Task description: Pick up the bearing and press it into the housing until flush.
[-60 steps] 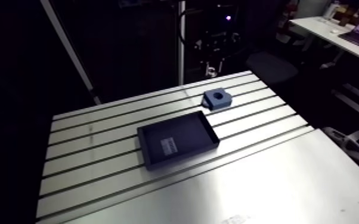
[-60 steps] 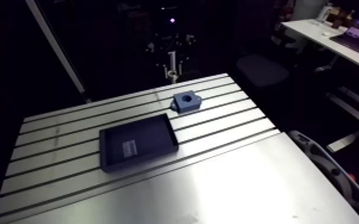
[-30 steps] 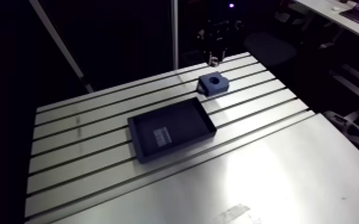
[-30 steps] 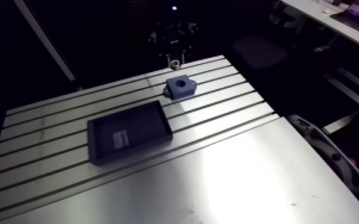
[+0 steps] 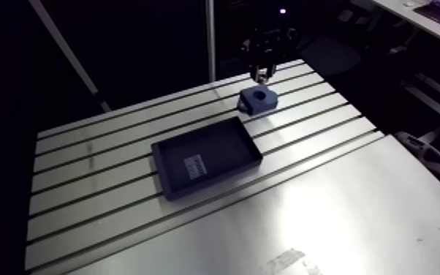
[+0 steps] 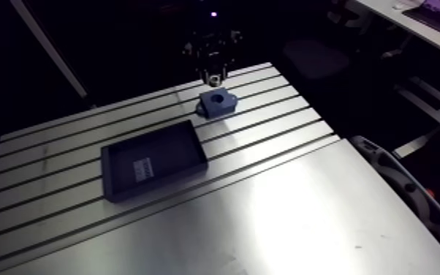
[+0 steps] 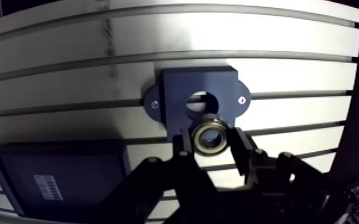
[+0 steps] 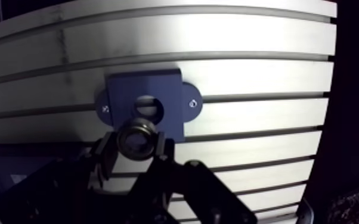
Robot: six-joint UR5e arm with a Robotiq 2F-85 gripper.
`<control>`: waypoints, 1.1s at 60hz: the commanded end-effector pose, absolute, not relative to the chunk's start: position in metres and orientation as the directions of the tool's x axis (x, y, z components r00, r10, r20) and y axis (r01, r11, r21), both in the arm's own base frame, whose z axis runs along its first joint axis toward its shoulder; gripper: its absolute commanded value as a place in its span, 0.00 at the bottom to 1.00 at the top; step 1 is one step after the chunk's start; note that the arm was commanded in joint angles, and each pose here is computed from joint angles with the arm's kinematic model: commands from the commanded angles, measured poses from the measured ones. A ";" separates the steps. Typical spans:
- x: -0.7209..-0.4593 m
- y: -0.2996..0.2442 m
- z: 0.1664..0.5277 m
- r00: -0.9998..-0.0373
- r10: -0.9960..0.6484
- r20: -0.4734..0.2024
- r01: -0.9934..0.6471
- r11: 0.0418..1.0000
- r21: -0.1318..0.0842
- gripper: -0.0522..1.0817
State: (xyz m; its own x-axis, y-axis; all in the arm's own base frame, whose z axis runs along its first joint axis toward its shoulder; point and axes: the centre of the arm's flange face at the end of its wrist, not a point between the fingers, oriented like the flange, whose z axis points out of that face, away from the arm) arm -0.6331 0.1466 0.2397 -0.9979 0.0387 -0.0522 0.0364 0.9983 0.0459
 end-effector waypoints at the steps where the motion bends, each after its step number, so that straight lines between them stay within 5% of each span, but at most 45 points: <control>1: -0.627 0.146 0.229 -0.997 0.042 -0.058 0.040 0.998 0.043 0.58; 66: -0.634 0.148 0.202 -0.997 0.042 -0.070 0.039 0.999 0.038 0.58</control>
